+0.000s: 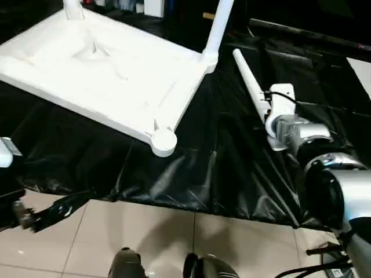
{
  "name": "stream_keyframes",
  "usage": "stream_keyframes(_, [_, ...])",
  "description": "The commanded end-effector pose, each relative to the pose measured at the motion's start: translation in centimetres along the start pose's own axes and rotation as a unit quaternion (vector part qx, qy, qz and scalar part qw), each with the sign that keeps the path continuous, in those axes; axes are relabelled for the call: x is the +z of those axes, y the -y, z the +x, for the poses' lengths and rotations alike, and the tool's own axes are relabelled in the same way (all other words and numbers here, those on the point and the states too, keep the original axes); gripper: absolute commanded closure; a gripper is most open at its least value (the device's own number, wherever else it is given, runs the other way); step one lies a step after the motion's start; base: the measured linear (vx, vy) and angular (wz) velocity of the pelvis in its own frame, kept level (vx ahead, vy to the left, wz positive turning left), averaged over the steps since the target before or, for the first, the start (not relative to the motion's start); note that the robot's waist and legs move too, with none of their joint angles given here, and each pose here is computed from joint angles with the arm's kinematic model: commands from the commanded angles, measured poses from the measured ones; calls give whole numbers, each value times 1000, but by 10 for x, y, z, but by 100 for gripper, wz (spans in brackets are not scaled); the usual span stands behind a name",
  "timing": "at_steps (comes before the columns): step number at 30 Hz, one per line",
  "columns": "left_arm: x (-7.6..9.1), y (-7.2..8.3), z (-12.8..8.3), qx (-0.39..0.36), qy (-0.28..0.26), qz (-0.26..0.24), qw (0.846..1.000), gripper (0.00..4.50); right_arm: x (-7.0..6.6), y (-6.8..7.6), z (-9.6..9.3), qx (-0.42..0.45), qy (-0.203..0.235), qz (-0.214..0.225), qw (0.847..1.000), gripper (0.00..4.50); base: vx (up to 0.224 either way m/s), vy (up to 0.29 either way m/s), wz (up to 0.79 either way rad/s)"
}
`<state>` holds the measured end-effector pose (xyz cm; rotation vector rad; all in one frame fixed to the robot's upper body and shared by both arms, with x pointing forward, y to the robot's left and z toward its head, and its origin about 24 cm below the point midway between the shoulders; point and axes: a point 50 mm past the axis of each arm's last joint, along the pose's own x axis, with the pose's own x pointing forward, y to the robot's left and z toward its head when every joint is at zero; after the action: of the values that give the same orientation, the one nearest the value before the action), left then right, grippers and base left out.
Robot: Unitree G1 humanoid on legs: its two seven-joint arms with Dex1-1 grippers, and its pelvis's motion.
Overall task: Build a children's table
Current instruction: Pick table leg
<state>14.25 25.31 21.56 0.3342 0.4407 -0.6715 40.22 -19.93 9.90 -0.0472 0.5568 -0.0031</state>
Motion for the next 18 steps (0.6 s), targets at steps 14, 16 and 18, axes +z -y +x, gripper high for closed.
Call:
stream_keyframes(14, [4,-1,-8,3,-1,-7,1000,0,2,16,-5,-7,-30,2,1000,166,0,0,0])
stream_keyframes(16, [4,-1,-6,4,2,-7,1000,0,3,17,-5,-9,-25,7,1000,197,0,0,0])
stream_keyframes(18, [4,-2,-3,6,6,-9,1000,0,3,18,-5,-9,-23,8,1000,206,0,0,0])
